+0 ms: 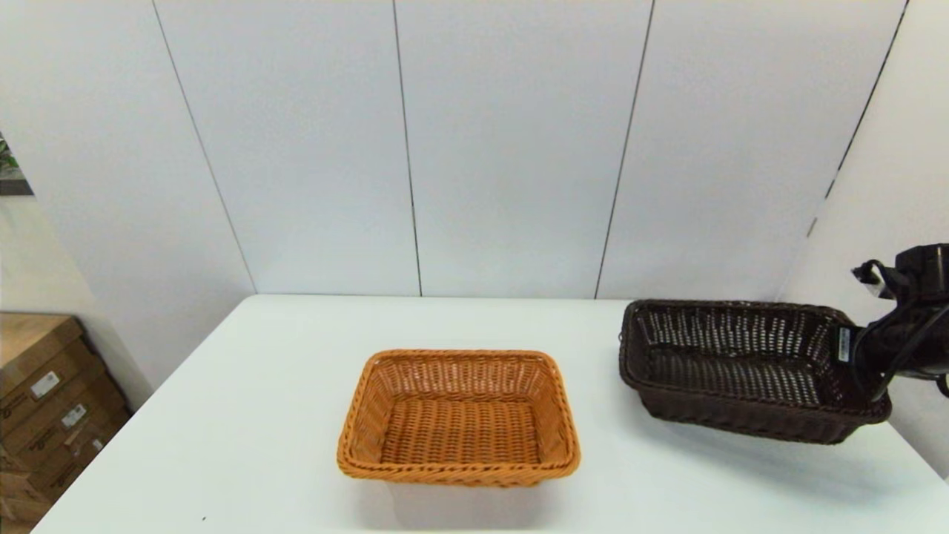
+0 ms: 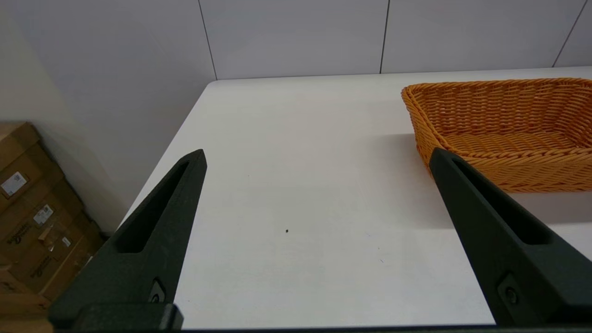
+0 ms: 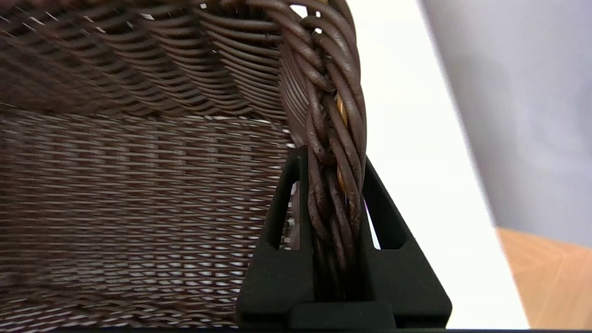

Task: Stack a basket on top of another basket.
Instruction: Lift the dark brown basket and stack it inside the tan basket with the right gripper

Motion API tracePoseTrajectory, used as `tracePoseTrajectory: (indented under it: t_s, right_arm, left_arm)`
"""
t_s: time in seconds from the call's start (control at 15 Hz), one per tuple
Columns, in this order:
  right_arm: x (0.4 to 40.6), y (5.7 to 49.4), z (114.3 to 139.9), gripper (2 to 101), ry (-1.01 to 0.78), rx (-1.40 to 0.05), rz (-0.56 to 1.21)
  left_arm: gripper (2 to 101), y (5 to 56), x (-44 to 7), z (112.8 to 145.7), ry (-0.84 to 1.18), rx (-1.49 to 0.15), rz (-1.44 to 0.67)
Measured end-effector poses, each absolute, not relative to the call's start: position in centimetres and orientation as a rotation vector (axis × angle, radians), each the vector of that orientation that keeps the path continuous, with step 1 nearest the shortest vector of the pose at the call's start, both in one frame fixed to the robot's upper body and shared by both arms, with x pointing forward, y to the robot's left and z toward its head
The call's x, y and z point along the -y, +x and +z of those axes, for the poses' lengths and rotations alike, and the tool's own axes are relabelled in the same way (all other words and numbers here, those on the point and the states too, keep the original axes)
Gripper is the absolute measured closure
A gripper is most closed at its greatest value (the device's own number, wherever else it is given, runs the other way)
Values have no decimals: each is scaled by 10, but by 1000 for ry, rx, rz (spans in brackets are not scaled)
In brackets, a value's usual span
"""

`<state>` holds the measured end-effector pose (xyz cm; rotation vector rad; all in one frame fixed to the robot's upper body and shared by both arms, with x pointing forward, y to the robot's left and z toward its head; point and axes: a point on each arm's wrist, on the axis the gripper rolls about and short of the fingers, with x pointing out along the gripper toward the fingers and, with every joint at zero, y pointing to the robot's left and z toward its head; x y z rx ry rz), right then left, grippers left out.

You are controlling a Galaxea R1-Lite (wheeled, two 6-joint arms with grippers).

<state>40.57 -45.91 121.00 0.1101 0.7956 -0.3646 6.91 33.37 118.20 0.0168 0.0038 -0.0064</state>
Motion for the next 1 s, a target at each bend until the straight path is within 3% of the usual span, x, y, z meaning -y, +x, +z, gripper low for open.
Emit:
tracePoseTrajectory:
  t_s: [0.4,1.0]
  right_arm:
    - [452,384,1252,866,163,-758,-269]
    - [443,365,1297,866,430,-831,-84]
  left_arm:
    - [54,69,-334,1182,17,-3,-6]
    - [54,69,-334,1182,17,-4,-6]
